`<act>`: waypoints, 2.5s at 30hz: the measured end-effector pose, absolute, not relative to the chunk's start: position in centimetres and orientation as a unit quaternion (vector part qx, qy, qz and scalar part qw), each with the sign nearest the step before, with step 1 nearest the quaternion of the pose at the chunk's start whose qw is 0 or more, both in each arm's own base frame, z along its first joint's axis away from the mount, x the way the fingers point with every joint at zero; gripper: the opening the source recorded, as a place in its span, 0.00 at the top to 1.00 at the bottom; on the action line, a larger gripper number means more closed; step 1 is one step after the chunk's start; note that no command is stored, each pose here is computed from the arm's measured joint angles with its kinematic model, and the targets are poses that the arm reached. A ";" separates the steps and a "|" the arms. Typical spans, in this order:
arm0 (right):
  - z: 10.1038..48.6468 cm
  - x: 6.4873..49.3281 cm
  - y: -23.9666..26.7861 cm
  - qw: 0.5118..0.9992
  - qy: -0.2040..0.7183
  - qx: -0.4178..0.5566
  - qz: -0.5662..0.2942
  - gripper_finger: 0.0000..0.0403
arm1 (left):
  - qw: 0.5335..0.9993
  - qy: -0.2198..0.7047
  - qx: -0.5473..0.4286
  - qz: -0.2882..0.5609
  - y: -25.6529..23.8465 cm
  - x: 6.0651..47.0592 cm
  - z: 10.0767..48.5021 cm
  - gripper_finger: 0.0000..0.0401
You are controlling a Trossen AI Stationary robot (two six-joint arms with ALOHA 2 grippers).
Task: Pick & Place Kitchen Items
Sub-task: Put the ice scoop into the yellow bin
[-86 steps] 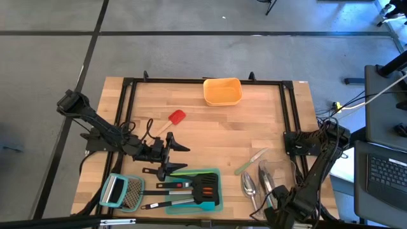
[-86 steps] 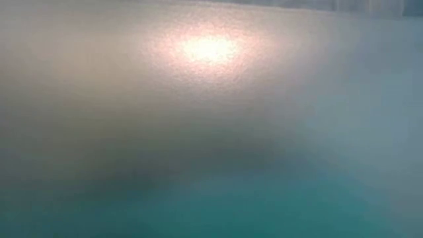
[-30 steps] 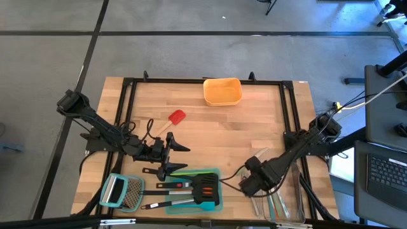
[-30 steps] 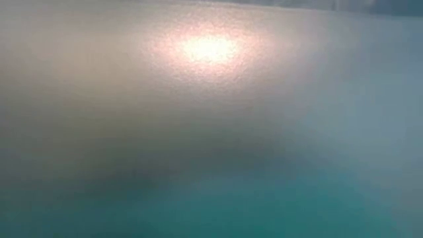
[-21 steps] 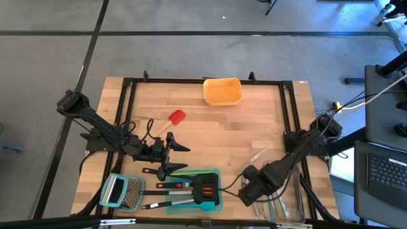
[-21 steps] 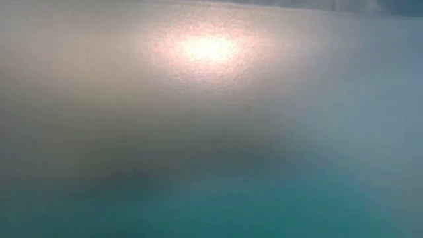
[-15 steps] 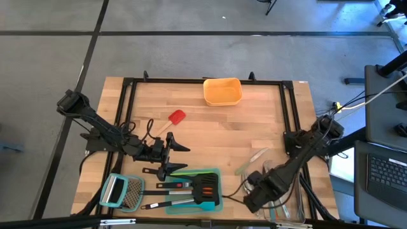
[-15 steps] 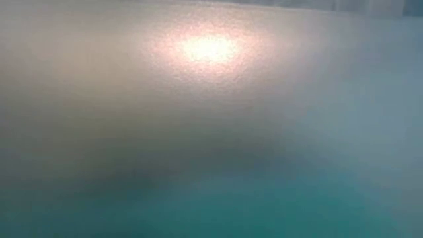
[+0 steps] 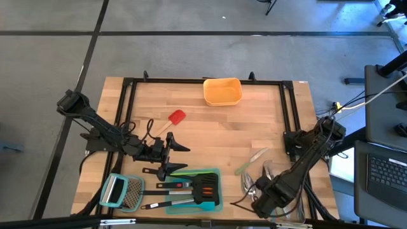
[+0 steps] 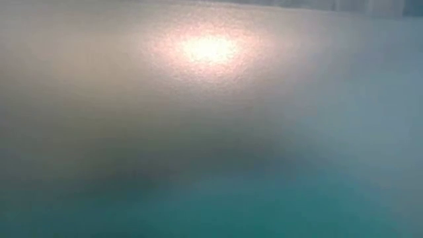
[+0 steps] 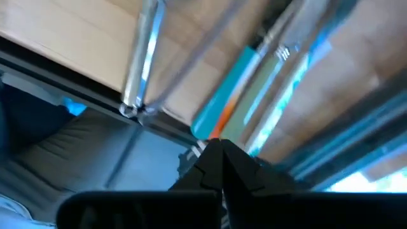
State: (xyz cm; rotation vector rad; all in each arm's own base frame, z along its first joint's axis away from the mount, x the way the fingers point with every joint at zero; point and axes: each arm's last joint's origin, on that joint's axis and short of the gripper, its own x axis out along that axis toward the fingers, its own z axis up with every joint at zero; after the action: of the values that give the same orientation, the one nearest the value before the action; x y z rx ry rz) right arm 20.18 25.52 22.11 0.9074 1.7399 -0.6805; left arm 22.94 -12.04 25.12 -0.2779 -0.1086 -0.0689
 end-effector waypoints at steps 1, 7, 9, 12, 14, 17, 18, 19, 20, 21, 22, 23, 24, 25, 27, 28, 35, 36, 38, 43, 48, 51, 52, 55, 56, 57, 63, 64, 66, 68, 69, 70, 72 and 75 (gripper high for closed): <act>22.1 20.2 25.5 0.516 0.719 0.374 -0.278 1.00 | 0.988 -0.054 -0.138 -0.034 -12.0 22.9 25.1 0.28; 22.1 21.3 24.9 0.554 0.698 0.369 -0.263 1.00 | 0.988 -0.054 -0.138 -0.033 -12.0 22.9 25.1 0.28; 22.1 21.5 24.7 0.559 0.697 0.367 -0.260 1.00 | 0.988 -0.054 -0.138 -0.033 -12.0 22.9 25.1 0.28; 22.0 21.8 24.4 0.565 0.694 0.364 -0.258 1.00 | 0.988 -0.054 -0.138 -0.033 -12.0 22.9 25.1 0.28; 22.0 21.9 24.3 0.567 0.693 0.363 -0.257 1.00 | 0.988 -0.054 -0.138 -0.033 -12.0 22.9 25.1 0.28; 22.1 22.1 24.2 0.566 0.694 0.364 -0.257 1.00 | 0.989 -0.054 -0.137 -0.033 -12.0 22.9 25.1 0.28; 22.3 22.0 24.2 0.565 0.694 0.362 -0.259 1.00 | 0.989 -0.054 -0.137 -0.033 -12.0 22.9 25.1 0.28; 22.7 22.1 24.2 0.566 0.695 0.361 -0.259 1.00 | 0.989 -0.054 -0.137 -0.033 -12.0 22.9 25.1 0.28; 23.1 22.2 24.2 0.568 0.694 0.361 -0.256 1.00 | 0.989 -0.054 -0.137 -0.033 -12.0 22.9 25.1 0.28; 23.6 22.3 24.3 0.572 0.692 0.360 -0.254 1.00 | 0.989 -0.054 -0.137 -0.033 -12.0 22.9 25.1 0.28; 24.1 22.4 24.2 0.579 0.687 0.357 -0.256 1.00 | 0.989 -0.054 -0.136 -0.032 -12.0 22.9 25.1 0.28; 24.7 22.5 24.2 0.586 0.681 0.355 -0.259 1.00 | 0.989 -0.054 -0.136 -0.032 -12.0 22.9 25.1 0.28; 25.3 22.7 24.2 0.596 0.672 0.355 -0.258 1.00 | 0.989 -0.054 -0.136 -0.032 -12.0 22.9 25.1 0.28; 25.9 22.8 24.3 0.605 0.664 0.357 -0.255 1.00 | 0.989 -0.054 -0.137 -0.032 -12.0 22.9 25.1 0.28; 26.4 23.0 24.3 0.618 0.651 0.361 -0.253 1.00 | 0.989 -0.054 -0.137 -0.033 -12.0 22.9 25.1 0.28; 26.4 23.1 24.3 0.624 0.646 0.360 -0.254 1.00 | 0.989 -0.054 -0.137 -0.033 -12.0 22.9 25.1 0.28; 23.1 23.6 25.2 0.582 0.682 0.340 -0.284 1.00 | 0.989 -0.053 -0.137 -0.032 -12.0 22.9 25.1 0.28; 22.7 23.7 25.4 0.575 0.689 0.337 -0.286 1.00 | 0.989 -0.052 -0.137 -0.032 -12.0 22.9 25.1 0.28; 21.8 23.9 25.7 0.557 0.704 0.333 -0.290 1.00 | 0.989 -0.052 -0.137 -0.032 -12.0 22.9 25.1 0.28; 20.8 24.0 26.1 0.537 0.721 0.328 -0.290 1.00 | 0.989 -0.052 -0.137 -0.032 -12.0 22.9 25.1 0.28; 21.0 23.5 26.3 0.527 0.729 0.326 -0.293 1.00 | 0.989 -0.052 -0.137 -0.032 -12.0 22.9 25.1 0.28; 21.0 23.3 26.4 0.527 0.729 0.324 -0.294 1.00 | 0.989 -0.052 -0.137 -0.032 -12.0 22.9 25.1 0.28; 21.0 23.3 26.5 0.528 0.728 0.325 -0.294 1.00 | 0.989 -0.052 -0.137 -0.032 -12.0 22.9 25.1 0.28; 21.0 23.4 26.6 0.532 0.727 0.326 -0.285 1.00 | 0.989 -0.052 -0.137 -0.032 -12.0 22.9 25.1 0.28; 21.0 23.5 26.6 0.535 0.727 0.328 -0.278 1.00 | 0.989 -0.052 -0.137 -0.032 -12.0 22.9 25.1 0.28; 21.0 23.5 26.7 0.537 0.727 0.328 -0.274 1.00 | 0.989 -0.052 -0.137 -0.032 -12.0 22.9 25.1 0.28; 22.9 24.9 26.8 0.588 0.694 0.332 -0.250 1.00 | 0.989 -0.052 -0.137 -0.032 -12.0 22.9 25.1 0.28; 23.4 25.1 26.7 0.601 0.684 0.332 -0.246 1.00 | 0.989 -0.052 -0.137 -0.032 -12.0 22.9 25.1 0.28; 24.4 25.7 26.6 0.626 0.666 0.327 -0.241 1.00 | 0.989 -0.052 -0.137 -0.032 -12.0 22.9 25.1 0.28; 25.3 26.2 26.3 0.650 0.647 0.322 -0.234 1.00 | 0.989 -0.052 -0.137 -0.032 -12.0 22.9 25.1 0.28; 25.8 26.5 26.2 0.662 0.638 0.319 -0.230 1.00 | 0.989 -0.052 -0.137 -0.032 -12.0 22.9 25.1 0.28; 26.2 26.8 26.0 0.674 0.629 0.313 -0.227 1.00 | 0.989 -0.052 -0.137 -0.032 -12.0 22.9 25.1 0.28; 26.8 27.4 25.7 0.692 0.619 0.305 -0.215 1.00 | 0.989 -0.052 -0.137 -0.032 -12.0 22.9 25.1 0.28; 27.2 27.9 25.3 0.702 0.618 0.292 -0.198 1.00 | 0.989 -0.052 -0.137 -0.032 -12.0 22.9 25.1 0.28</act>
State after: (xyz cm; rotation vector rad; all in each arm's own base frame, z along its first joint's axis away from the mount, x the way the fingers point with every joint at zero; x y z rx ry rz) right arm 27.87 25.31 27.19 0.6497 1.3759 -0.4396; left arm 22.94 -12.03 25.07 -0.2756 -0.1046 -0.0648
